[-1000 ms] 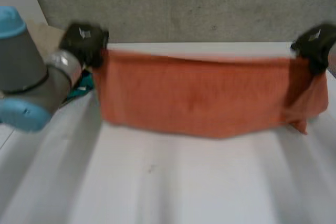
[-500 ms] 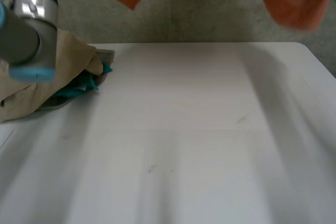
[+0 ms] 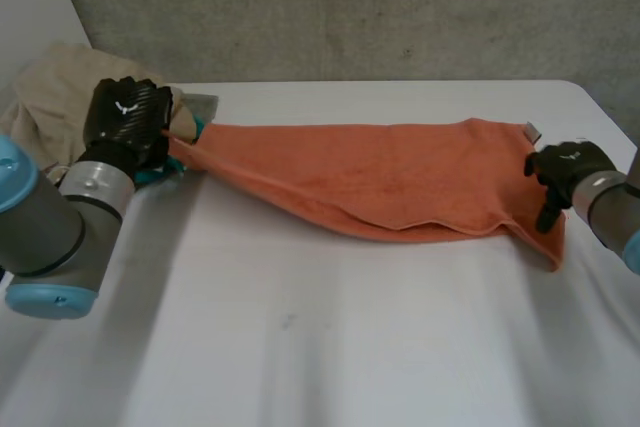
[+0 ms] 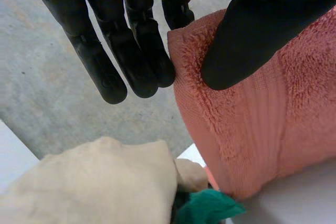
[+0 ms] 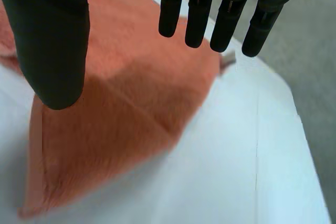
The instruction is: Fold the laundry.
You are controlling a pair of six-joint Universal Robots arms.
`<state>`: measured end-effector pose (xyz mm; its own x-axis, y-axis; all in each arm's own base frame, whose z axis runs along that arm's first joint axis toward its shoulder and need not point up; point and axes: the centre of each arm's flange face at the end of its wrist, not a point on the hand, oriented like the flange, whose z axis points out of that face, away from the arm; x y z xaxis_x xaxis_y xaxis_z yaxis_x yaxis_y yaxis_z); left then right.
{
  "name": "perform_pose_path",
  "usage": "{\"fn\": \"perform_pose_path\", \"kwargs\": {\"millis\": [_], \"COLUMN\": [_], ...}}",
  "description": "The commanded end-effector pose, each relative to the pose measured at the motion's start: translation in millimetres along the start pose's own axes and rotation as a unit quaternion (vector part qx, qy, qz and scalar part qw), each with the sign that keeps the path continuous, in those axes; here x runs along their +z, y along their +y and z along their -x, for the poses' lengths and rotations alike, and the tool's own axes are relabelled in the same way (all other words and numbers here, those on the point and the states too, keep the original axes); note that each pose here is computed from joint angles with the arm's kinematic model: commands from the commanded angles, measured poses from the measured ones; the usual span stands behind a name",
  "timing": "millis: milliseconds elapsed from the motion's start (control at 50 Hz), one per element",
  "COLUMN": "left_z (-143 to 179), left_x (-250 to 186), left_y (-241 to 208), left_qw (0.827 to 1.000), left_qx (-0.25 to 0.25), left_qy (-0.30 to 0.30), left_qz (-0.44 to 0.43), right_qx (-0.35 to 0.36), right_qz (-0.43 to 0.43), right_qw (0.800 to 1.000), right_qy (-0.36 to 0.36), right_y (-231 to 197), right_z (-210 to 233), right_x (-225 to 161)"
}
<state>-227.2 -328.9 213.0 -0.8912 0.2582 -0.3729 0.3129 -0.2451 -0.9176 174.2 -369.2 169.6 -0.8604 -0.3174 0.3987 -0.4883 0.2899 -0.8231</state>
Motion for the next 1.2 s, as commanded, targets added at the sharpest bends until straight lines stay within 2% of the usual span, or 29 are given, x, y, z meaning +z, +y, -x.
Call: {"fn": "perform_pose_path", "kwargs": {"millis": [20,220,300,460,600,760,860,900,940,960,1020,1040,1100,1120,1200], "left_z": [9.7,3.1,5.2,11.4,13.9,13.1,7.8,5.6,5.3,4.9,5.5,5.9,3.8,1.4,-4.7], "left_x": [-13.1,-33.4,-31.0,-21.9,-17.5,-18.8,-28.7,-36.1,-50.8,-63.9,-86.2,-102.7,-130.4,-148.6,-178.6], "left_y": [-12.9,-11.5,-13.6,-22.2,-25.6,-23.6,-18.8,-16.9,-17.1,-14.0,-3.5,4.0,12.2,15.1,19.1], "left_qw": [1.000,0.999,1.000,0.999,0.999,0.999,1.000,0.999,0.998,0.995,0.987,0.977,0.957,0.942,0.909], "left_qx": [0.002,0.003,0.004,0.006,0.008,0.006,0.003,0.001,0.003,0.010,0.034,0.057,0.095,0.117,0.163], "left_qy": [-0.007,0.032,0.029,0.019,0.016,0.018,0.030,0.038,0.048,0.057,0.075,0.091,0.124,0.150,0.205], "left_qz": [-0.007,-0.004,-0.009,-0.027,-0.034,-0.027,-0.003,0.015,0.046,0.077,0.139,0.182,0.244,0.277,0.324], "right_qx": [0.065,0.082,0.110,0.150,0.146,0.138,0.128,0.117,0.076,0.033,-0.040,-0.080,-0.134,-0.162,-0.199], "right_qz": [0.038,0.042,0.032,0.009,0.008,0.015,0.003,-0.015,-0.037,-0.037,0.001,0.054,0.128,0.166,0.190], "right_qw": [0.997,0.994,0.991,0.987,0.988,0.990,0.992,0.993,0.996,0.999,0.999,0.995,0.981,0.970,0.958], "right_qy": [0.010,-0.061,-0.062,-0.050,-0.042,-0.001,0.009,0.017,0.015,0.005,-0.011,-0.025,-0.051,-0.070,-0.083], "right_y": [15.9,27.1,27.2,29.3,41.9,46.3,38.7,25.0,4.6,-2.7,3.5,19.0,36.7,42.8,43.1], "right_z": [-14.2,1.4,-1.1,-1.2,2.1,-6.5,-11.6,-20.5,-26.5,-27.1,-32.6,-39.2,-47.4,-51.2,-54.3], "right_x": [-6.6,-29.2,-39.3,-29.0,-0.1,20.3,12.7,0.6,-24.3,-39.9,-55.7,-62.5,-80.3,-95.3,-114.1]}}
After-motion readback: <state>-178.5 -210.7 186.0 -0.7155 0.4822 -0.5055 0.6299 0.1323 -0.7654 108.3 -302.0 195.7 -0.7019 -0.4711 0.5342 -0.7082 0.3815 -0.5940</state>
